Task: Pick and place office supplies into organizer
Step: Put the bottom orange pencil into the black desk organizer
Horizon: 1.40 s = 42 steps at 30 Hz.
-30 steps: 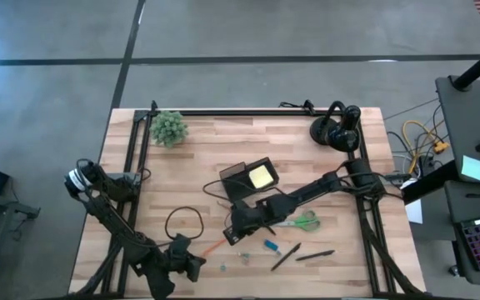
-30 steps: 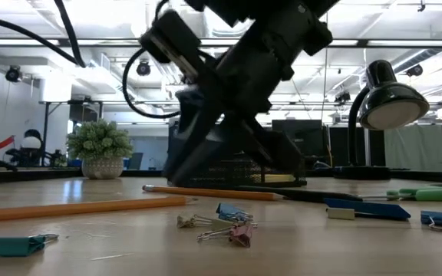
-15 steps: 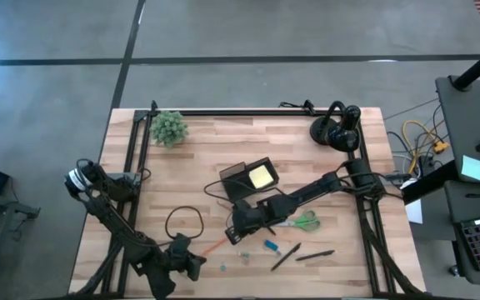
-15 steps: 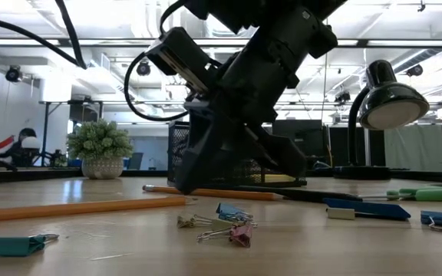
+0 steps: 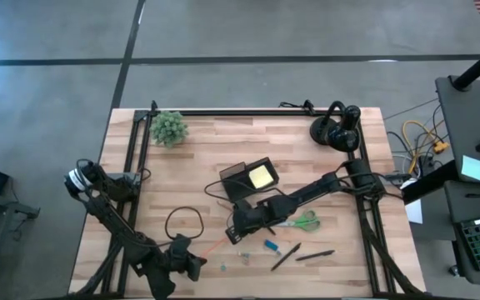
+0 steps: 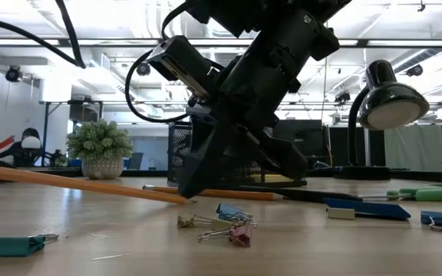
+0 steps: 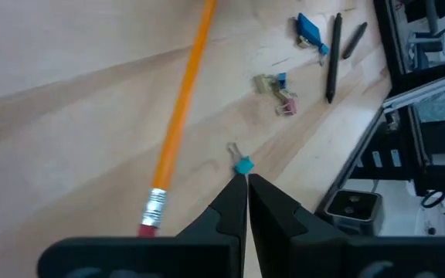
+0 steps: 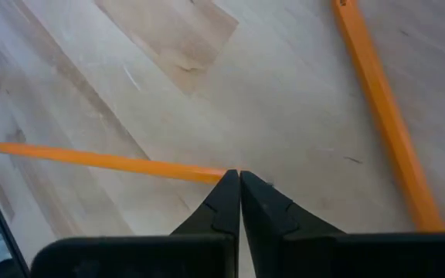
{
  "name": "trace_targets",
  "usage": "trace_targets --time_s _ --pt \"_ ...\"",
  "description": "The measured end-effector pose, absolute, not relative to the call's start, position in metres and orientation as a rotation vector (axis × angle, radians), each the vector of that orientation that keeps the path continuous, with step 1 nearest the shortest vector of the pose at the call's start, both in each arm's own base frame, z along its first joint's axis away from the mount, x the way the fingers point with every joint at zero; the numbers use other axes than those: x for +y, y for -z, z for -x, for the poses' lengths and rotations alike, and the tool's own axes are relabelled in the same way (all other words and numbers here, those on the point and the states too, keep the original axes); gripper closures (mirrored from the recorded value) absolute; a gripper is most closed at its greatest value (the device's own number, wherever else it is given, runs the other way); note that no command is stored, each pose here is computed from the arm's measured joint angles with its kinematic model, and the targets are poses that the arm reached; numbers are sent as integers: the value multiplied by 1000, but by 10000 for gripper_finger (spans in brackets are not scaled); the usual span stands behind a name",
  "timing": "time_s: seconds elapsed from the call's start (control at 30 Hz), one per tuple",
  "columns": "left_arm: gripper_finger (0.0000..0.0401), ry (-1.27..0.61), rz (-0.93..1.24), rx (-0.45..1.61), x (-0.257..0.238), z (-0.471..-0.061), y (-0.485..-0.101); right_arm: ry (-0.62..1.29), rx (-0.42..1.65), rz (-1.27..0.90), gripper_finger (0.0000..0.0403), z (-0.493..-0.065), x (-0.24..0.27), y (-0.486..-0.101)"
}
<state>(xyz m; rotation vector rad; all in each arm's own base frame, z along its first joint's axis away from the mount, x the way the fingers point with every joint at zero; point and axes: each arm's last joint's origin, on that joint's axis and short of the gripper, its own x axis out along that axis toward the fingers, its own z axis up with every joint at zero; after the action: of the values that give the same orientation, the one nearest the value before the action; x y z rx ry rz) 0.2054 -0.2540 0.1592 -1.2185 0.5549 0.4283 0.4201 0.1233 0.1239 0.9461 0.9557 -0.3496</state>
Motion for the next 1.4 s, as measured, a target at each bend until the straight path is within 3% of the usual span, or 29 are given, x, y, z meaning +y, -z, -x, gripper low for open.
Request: trace_targets --time_s 0.27,0.5,0.67,0.9,1.2,1.4 --pt "401 -437 1172 571 -260 -209 -173 352 957 -947 395 -421 122 -123" --pt "393 -570 909 868 -251 -202 -198 344 956 -952 395 -421 122 -123" --pt "332 -489 820 912 -256 -205 -212 343 955 -953 394 -421 122 -122" --pt "248 -479 764 930 -256 -199 -199 335 955 -954 394 -421 123 -123" --pt "244 -429 677 938 -256 -198 -198 329 947 -956 394 -422 123 -123" --pt "244 -411 700 930 -263 -202 -172 330 942 -958 394 -422 123 -123"
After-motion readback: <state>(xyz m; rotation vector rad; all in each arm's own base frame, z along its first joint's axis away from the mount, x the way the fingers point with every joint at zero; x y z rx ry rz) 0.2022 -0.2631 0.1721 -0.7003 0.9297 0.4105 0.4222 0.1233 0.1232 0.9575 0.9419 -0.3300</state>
